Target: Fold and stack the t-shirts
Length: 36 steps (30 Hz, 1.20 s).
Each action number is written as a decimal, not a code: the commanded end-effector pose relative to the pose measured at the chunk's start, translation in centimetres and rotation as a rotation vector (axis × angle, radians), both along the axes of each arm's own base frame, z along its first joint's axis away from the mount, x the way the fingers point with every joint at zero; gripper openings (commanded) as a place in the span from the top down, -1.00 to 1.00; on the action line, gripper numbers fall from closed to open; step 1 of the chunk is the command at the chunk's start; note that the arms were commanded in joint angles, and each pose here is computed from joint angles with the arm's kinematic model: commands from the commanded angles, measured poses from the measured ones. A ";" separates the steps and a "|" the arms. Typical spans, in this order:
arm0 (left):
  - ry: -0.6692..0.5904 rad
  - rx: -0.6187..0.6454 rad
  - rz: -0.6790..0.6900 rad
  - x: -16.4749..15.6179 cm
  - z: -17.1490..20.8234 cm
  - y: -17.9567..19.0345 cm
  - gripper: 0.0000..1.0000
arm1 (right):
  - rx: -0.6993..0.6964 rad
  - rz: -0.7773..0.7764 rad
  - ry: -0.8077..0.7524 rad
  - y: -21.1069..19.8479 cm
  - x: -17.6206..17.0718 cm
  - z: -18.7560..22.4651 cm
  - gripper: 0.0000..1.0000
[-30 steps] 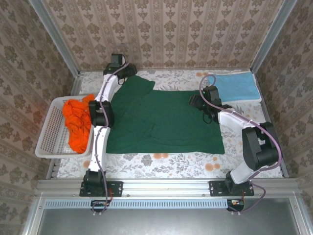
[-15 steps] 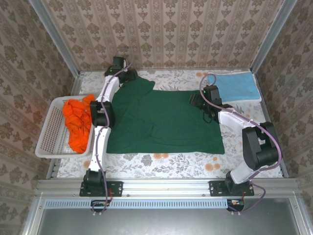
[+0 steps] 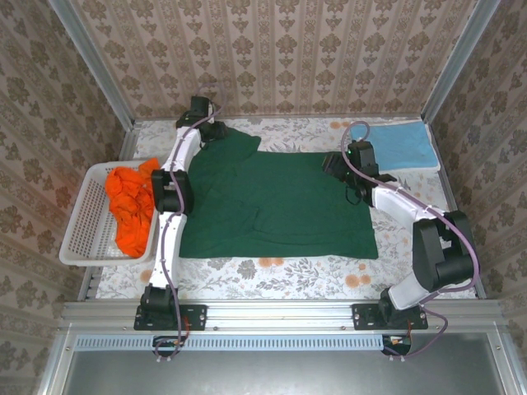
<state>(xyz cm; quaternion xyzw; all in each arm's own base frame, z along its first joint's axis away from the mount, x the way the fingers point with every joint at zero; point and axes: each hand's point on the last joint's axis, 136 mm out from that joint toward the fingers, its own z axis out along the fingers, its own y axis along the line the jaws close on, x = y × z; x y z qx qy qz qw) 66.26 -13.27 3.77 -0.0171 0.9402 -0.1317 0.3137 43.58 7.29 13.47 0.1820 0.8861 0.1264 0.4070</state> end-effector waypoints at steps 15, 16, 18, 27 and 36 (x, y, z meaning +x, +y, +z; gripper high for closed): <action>0.040 -0.001 -0.019 -1.6 0.5 0.4 1.00 | -0.308 -0.047 0.300 -4.8 9.1 -5.4 -0.41; 0.034 -0.006 -0.020 -1.6 0.7 0.3 1.00 | -0.312 -0.052 0.318 -5.0 9.5 -5.6 -0.37; 0.027 -0.016 -0.026 -1.6 1.1 0.1 1.00 | -0.318 -0.049 0.341 -5.0 10.2 -6.1 -0.29; 0.014 -0.037 -0.042 -1.4 1.4 -0.3 1.00 | -0.369 -0.072 0.371 -5.9 11.1 -6.1 -0.19; 0.015 -0.049 -0.052 -1.5 1.5 -0.6 1.00 | -0.437 -0.052 0.435 -6.6 12.2 -6.8 0.04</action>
